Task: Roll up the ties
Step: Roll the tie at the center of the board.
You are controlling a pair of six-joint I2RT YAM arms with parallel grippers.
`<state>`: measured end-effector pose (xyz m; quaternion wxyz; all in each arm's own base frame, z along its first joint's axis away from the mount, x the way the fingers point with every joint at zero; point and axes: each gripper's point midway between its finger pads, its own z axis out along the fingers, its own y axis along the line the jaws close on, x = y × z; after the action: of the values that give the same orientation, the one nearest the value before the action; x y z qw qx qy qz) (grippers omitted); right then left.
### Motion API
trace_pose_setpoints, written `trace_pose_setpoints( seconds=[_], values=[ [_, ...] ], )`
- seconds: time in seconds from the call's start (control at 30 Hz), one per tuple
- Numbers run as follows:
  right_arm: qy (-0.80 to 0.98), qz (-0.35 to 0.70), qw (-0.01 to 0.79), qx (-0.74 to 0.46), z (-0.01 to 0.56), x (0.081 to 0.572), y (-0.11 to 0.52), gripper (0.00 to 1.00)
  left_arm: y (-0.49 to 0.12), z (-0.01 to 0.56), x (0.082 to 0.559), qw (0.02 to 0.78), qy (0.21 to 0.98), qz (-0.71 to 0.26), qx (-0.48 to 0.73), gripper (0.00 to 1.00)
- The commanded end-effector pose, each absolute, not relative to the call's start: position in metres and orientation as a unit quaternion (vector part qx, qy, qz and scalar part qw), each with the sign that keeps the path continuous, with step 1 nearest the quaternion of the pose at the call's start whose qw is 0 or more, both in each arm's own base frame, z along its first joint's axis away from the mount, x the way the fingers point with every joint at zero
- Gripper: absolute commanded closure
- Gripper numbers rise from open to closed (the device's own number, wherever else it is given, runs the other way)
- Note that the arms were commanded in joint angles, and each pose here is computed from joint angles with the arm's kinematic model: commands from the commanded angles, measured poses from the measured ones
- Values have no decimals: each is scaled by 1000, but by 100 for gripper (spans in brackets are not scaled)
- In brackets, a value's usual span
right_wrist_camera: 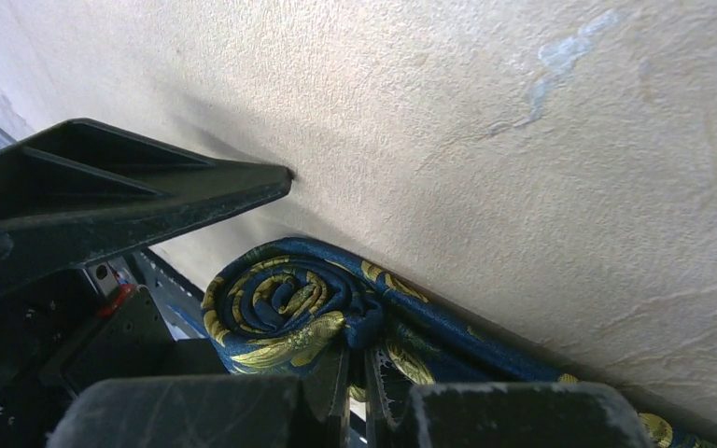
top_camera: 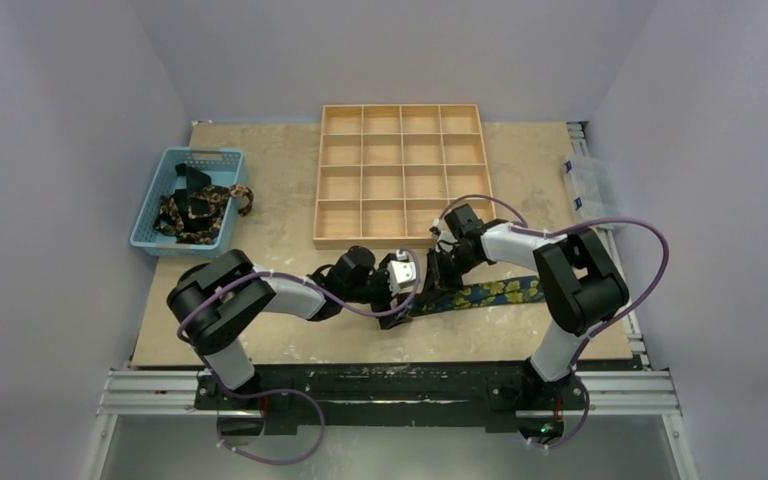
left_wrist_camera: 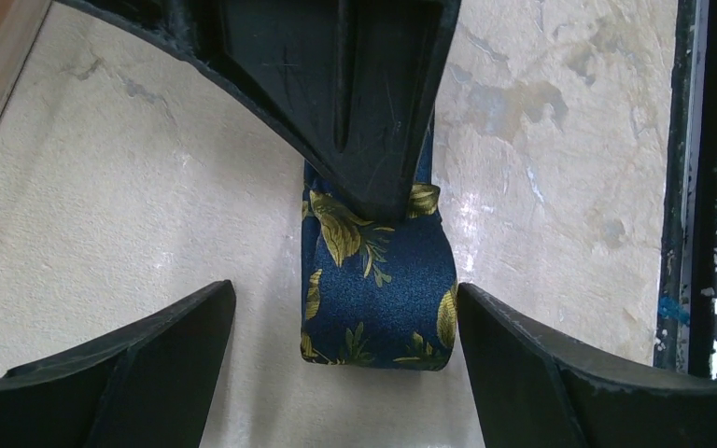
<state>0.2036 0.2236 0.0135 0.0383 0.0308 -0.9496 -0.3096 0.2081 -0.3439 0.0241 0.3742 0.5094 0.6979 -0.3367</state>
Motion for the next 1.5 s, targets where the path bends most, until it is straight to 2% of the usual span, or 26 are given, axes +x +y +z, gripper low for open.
trace_pose_setpoints(
  seconds=[0.0, 0.1, 0.17, 0.2, 0.33, 0.5, 0.67, 0.73, 0.83, 0.97, 1.13, 1.37, 1.43, 1.47],
  values=[
    [-980, -192, 4, 50, -42, 220, 195, 100, -345, 25, 208, 393, 670, -341, 529, 22],
    [-978, -203, 1, 42, -39, 216, 198, 100, -342, 19, 206, 389, 672, -335, 534, 40],
    [-976, -214, -9, 39, -34, 217, 200, 100, -340, 18, 206, 389, 675, -332, 532, 46],
    [-975, -219, -17, 38, -30, 217, 201, 100, -341, 18, 205, 391, 673, -333, 531, 46],
    [-973, -226, -33, 35, -23, 219, 204, 100, -345, 22, 203, 406, 664, -330, 534, 32],
    [-971, -230, -47, 38, -22, 219, 203, 100, -352, 18, 204, 408, 659, -332, 537, 40],
    [-968, -243, -46, 49, -19, 218, 207, 99, -343, 9, 203, 392, 676, -308, 542, 67],
    [-964, -256, -53, 51, -8, 218, 211, 89, -332, 10, 203, 385, 687, -286, 546, 83],
    [-955, -282, -73, 51, 22, 219, 217, 70, -313, 9, 199, 362, 699, -252, 563, 93],
    [-943, -314, -102, 49, 61, 222, 225, 56, -302, 8, 195, 328, 709, -230, 580, 93],
    [-921, -373, -103, 40, 78, 223, 246, 49, -306, 0, 193, 294, 720, -228, 585, 87],
    [-917, -390, -71, 47, 63, 217, 267, 49, -310, -1, 193, 290, 726, -226, 581, 77],
    [-918, -387, -70, 46, 58, 219, 267, 55, -311, -1, 193, 290, 726, -226, 581, 76],
    [-921, -382, -70, 45, 55, 219, 266, 62, -311, -1, 194, 290, 727, -225, 581, 76]
  ],
)
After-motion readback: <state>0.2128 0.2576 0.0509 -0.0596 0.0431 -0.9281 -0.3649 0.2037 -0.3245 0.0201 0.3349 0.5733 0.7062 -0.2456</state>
